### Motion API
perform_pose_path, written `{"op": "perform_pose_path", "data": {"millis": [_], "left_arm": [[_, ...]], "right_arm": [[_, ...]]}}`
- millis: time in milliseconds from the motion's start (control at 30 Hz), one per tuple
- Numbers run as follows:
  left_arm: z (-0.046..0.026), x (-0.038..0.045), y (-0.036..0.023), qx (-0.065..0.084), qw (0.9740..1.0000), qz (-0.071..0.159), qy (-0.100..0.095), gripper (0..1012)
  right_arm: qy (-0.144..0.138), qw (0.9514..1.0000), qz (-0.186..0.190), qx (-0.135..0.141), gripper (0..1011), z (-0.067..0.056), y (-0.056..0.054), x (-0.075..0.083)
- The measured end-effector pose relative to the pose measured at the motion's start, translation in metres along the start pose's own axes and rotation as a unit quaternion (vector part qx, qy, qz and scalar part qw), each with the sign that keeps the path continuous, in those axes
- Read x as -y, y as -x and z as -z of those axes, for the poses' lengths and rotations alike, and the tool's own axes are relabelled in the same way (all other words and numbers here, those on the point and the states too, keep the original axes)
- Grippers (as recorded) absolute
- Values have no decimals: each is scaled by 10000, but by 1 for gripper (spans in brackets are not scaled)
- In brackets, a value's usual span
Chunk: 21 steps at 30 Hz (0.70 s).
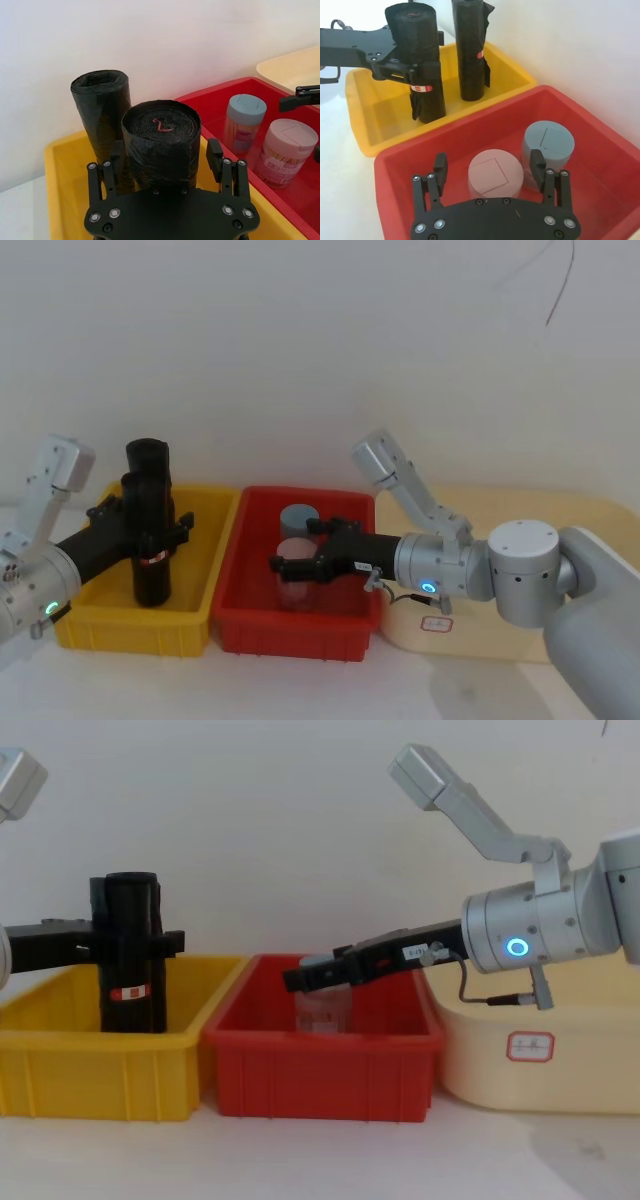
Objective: Pick up the garbage bag with the one hand and transfer it to the other hand.
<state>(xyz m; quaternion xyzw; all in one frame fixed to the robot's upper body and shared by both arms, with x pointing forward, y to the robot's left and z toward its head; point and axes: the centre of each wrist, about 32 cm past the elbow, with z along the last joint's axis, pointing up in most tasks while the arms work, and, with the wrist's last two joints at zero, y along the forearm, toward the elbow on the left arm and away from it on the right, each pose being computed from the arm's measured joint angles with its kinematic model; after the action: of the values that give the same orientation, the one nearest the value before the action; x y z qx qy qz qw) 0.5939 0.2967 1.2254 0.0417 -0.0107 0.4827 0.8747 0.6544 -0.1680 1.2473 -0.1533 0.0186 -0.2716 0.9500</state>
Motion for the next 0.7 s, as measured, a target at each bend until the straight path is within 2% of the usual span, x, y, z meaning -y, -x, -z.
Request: {"op": "perform_pose_path", "data": {"millis": [700], "left_arm": [[1, 7, -6, -1, 10000, 25, 2, 1001]], "right_arm": [[279, 9996, -83, 6, 1002, -4, -59, -13]]}}
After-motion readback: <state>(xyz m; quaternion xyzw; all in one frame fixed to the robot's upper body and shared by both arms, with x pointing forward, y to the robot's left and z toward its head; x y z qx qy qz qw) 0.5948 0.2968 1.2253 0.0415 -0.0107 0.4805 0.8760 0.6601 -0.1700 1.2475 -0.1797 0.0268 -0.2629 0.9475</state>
